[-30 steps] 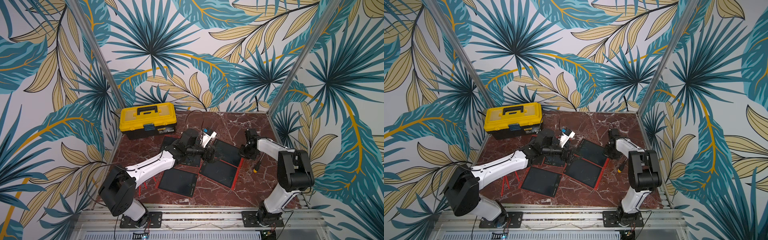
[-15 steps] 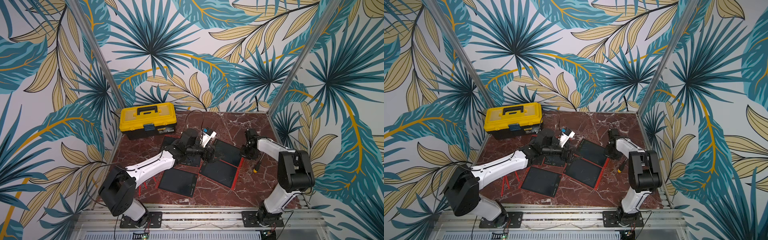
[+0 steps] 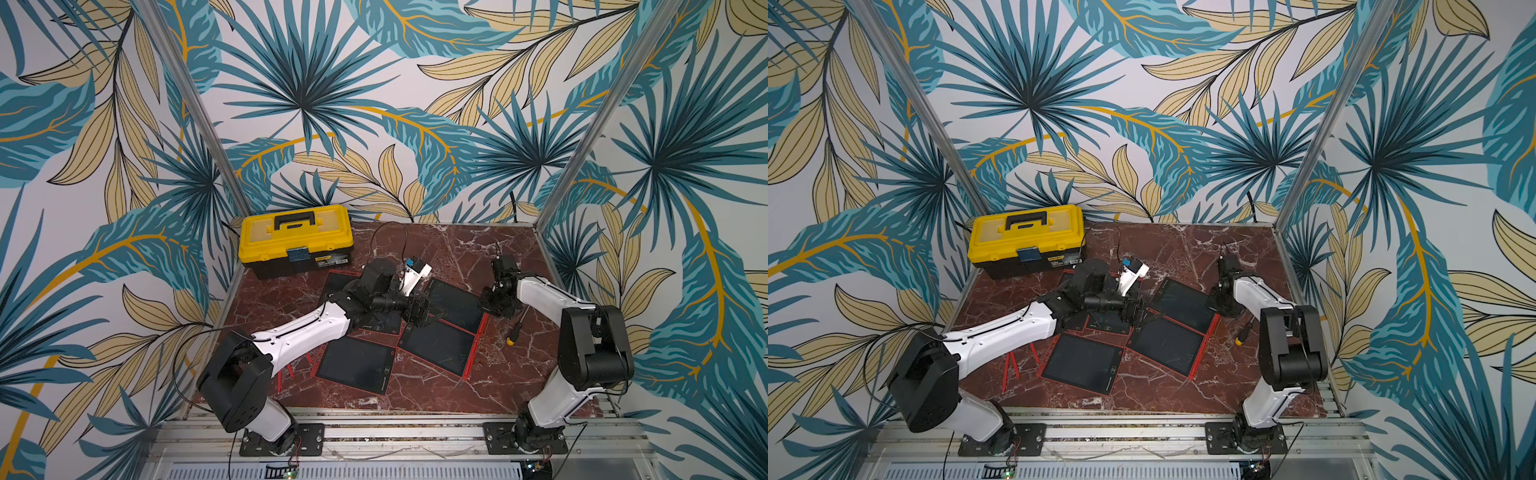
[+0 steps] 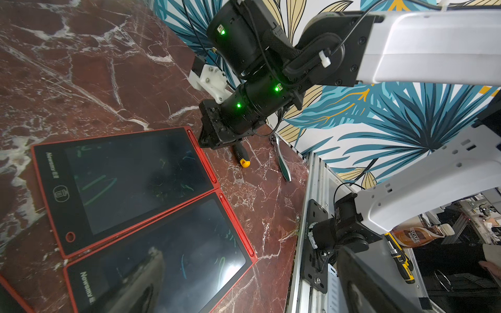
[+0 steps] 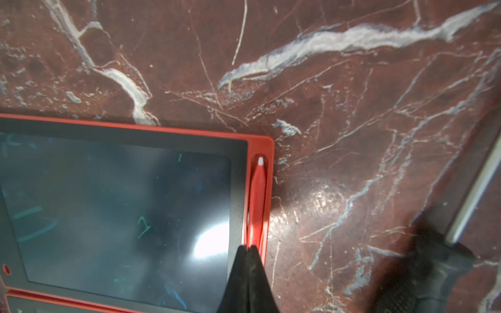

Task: Place the stylus back onto the writing tablet
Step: Place the stylus on the writing tablet.

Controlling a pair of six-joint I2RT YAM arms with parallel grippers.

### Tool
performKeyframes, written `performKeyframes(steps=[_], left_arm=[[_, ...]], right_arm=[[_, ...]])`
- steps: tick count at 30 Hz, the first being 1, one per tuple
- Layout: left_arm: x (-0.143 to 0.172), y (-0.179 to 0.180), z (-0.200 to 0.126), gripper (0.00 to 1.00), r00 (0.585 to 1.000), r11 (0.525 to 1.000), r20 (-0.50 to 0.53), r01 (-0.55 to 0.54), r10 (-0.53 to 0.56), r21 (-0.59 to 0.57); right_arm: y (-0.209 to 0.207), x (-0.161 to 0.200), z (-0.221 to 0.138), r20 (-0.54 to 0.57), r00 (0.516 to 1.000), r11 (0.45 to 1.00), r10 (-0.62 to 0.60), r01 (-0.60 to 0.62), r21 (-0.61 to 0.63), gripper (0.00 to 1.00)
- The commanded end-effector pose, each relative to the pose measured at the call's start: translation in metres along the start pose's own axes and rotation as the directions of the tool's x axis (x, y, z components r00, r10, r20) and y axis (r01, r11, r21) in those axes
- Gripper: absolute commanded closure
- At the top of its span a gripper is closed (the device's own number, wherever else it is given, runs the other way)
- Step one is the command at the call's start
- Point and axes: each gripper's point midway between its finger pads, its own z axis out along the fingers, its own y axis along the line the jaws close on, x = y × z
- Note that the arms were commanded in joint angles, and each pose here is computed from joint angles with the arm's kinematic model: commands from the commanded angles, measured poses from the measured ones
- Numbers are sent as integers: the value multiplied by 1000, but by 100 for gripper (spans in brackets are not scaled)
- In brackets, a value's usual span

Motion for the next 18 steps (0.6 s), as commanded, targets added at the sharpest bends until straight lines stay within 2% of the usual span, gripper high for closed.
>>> performKeyframes(steps=[1, 18], left_arm=[[-2, -2, -6, 0, 1000, 1000, 21, -17, 17, -5], [1, 3, -4, 0, 1000, 1000, 12, -6, 6, -9]], right_arm=[[-4, 6, 11, -23, 1000, 999, 14, -13, 30, 100], [-10, 16, 28, -57, 998, 998, 12, -8, 68, 100]])
